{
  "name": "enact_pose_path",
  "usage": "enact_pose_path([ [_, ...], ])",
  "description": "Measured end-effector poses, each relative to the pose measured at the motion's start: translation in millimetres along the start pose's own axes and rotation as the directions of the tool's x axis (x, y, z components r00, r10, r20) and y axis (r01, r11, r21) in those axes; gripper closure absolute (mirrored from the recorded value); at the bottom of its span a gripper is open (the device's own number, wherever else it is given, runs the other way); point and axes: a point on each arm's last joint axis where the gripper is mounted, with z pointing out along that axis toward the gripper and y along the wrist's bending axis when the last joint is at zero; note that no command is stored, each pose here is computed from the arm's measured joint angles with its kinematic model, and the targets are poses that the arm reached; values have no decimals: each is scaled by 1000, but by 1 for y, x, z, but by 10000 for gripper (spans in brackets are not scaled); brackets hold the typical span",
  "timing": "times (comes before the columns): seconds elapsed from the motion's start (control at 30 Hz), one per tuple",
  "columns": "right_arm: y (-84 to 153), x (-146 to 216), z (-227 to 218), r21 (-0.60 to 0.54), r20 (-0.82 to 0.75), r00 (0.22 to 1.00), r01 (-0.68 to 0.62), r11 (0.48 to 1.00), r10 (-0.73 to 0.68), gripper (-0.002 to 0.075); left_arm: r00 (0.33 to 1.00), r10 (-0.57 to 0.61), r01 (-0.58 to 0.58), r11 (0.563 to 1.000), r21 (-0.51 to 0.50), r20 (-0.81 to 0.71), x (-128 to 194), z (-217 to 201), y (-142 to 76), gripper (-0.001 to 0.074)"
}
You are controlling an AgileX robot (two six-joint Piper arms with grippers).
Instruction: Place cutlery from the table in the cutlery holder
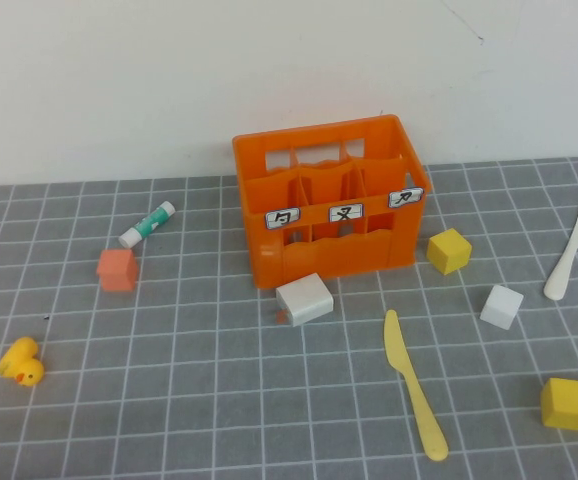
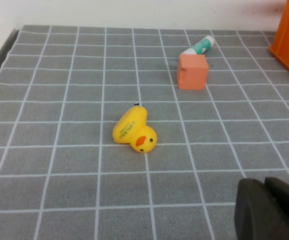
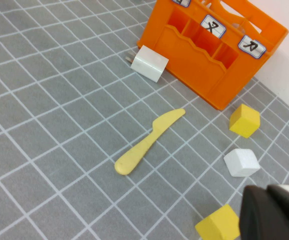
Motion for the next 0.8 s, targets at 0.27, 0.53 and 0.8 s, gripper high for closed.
enact_pose_path([
  [0.27,0,0,0,0,0,1000,0,1000,0,729,1000,0,0,1000,0,0,0,0,0,735],
  [0.53,7,-1,-5,-62,51,997,54,997,-51,729,1000,0,0,1000,0,1,0,0,0,735],
  [0.8,6,-1,-6,-55,63,996,67,996,-64,729,1000,-4,4,1000,0,1,0,0,0,735],
])
